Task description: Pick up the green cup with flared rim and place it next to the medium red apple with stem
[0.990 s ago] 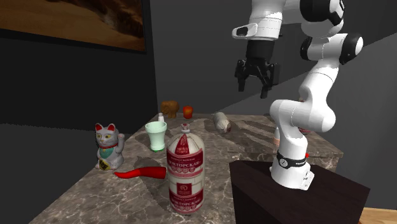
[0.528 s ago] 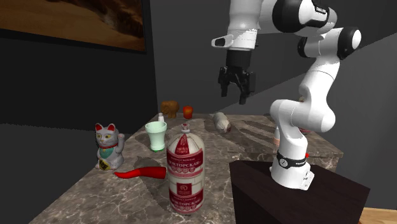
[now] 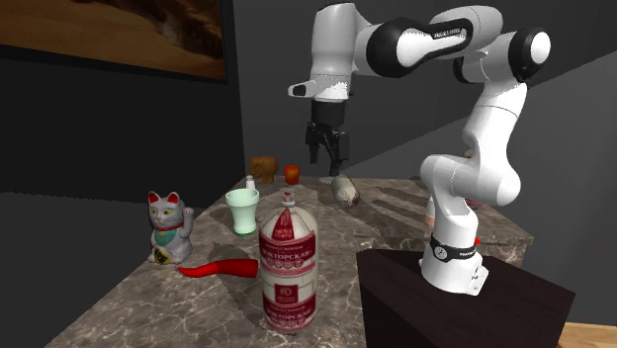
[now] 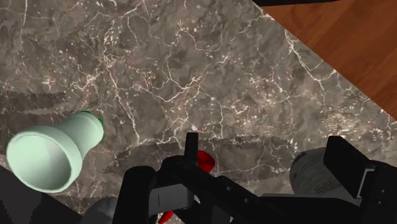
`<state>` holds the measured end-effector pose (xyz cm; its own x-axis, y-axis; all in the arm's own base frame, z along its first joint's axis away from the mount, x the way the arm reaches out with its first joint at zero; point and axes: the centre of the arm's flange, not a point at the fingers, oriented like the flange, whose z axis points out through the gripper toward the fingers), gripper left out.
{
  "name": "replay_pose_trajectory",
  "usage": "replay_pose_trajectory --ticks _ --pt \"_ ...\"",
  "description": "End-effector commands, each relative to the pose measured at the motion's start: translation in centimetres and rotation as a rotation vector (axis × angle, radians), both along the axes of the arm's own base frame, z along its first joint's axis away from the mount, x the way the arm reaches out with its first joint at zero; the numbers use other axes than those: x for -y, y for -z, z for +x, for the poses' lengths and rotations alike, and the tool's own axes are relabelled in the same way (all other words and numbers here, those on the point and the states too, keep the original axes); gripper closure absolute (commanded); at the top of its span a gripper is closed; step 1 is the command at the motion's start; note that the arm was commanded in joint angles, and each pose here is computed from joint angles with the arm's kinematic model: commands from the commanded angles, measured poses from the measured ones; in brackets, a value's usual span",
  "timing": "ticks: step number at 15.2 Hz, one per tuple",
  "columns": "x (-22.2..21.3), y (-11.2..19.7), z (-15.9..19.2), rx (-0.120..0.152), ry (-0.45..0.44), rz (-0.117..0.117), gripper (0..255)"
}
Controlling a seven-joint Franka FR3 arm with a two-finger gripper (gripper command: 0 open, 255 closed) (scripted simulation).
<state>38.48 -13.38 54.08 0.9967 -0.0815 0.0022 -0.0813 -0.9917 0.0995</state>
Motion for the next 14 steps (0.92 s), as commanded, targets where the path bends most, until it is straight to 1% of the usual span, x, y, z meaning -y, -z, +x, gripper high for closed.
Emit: replay_pose_trajectory --ticks 1,14 --pt "2.4 1.2 1.5 -0.003 0.008 -0.003 0" --pt "16.3 8.2 8.9 -0.026 0.065 -0.014 0"
